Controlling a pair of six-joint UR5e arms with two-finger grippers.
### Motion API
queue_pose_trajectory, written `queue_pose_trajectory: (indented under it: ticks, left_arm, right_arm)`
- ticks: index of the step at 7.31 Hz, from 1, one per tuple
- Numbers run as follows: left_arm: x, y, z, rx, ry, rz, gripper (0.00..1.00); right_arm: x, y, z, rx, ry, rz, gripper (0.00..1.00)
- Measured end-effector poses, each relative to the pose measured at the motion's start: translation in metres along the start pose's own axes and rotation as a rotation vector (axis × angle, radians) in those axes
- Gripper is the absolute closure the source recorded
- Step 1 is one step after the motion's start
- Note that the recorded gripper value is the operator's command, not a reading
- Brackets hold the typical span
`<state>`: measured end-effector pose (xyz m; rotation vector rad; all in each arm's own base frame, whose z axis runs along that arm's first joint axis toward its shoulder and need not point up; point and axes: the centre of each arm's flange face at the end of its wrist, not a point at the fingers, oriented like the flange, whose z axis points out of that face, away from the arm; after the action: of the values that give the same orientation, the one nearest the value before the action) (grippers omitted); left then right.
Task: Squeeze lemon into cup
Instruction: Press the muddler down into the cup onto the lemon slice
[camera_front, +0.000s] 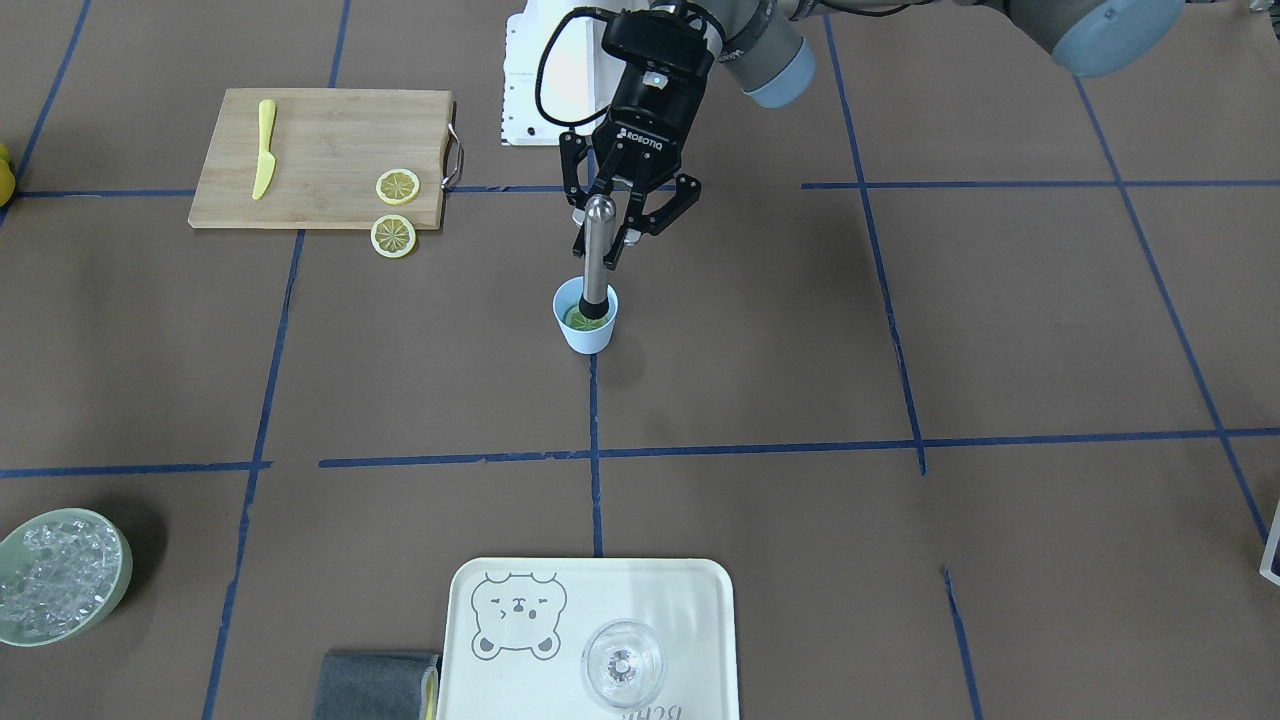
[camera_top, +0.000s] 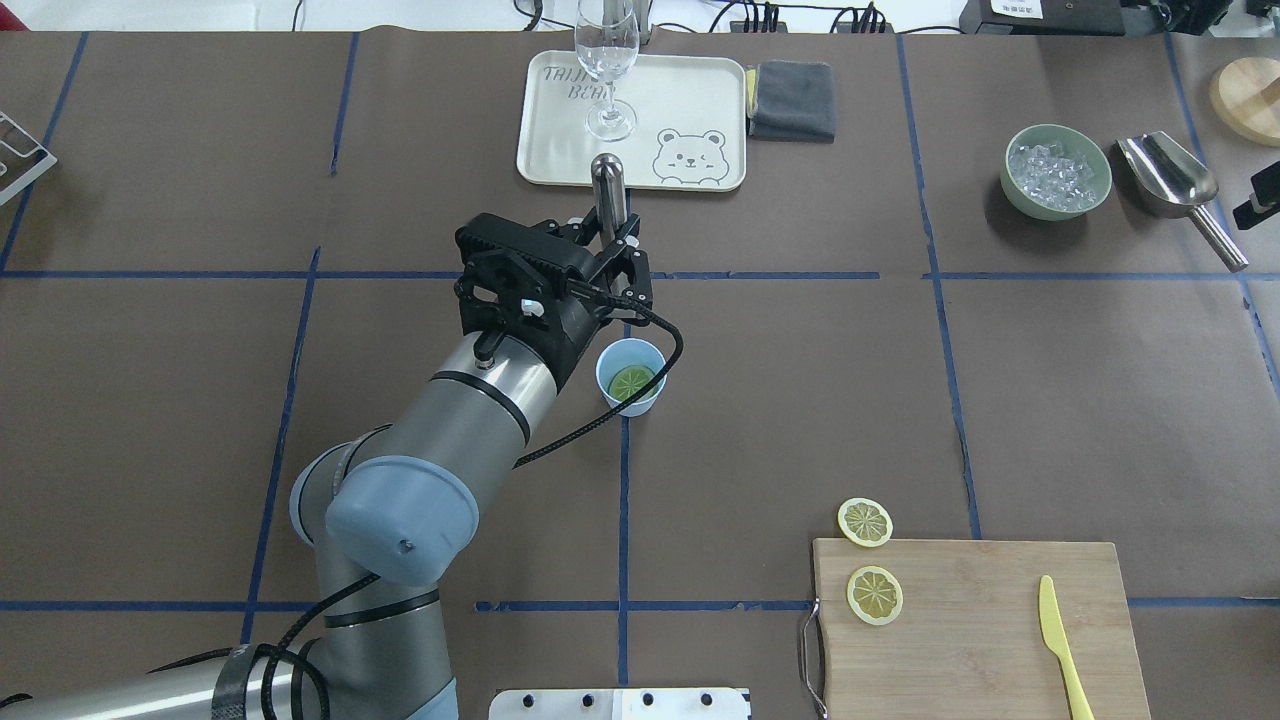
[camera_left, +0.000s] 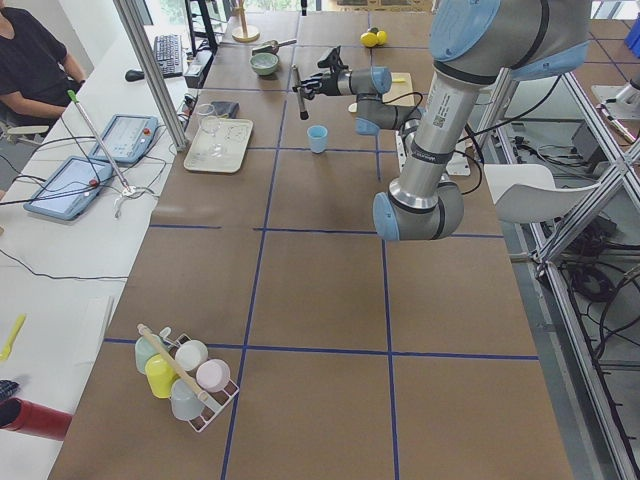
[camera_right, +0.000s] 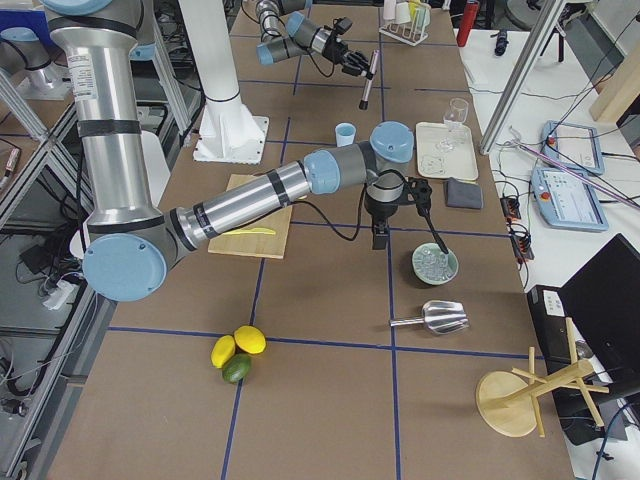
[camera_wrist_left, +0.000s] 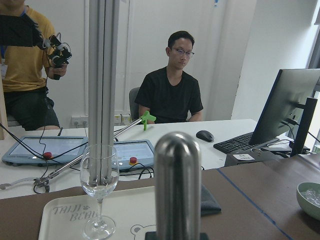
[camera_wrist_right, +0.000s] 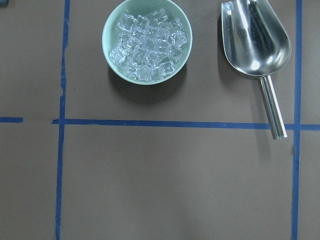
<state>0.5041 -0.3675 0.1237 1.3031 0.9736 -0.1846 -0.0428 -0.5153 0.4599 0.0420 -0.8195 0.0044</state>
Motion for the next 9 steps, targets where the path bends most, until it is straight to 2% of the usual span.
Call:
queue_pose_trajectory:
  ticks: [2,4,9]
  left_arm:
    - [0.010,0.018,0.003,-0.015,-0.003,0.013,1.00]
    - [0.021,0.041,-0.004,-0.002,-0.012,0.005,1.00]
    - [0.024,0.069,-0.001,-0.012,-0.020,0.016,1.00]
  right_arm:
    - [0.002,-0.001,0.003,-0.006,0.002,0.005,0.00]
    - [0.003,-0.001,0.004,-0.008,0.003,0.007,0.00]
    - [0.004,-0.001,0.005,-0.009,0.003,0.008,0.00]
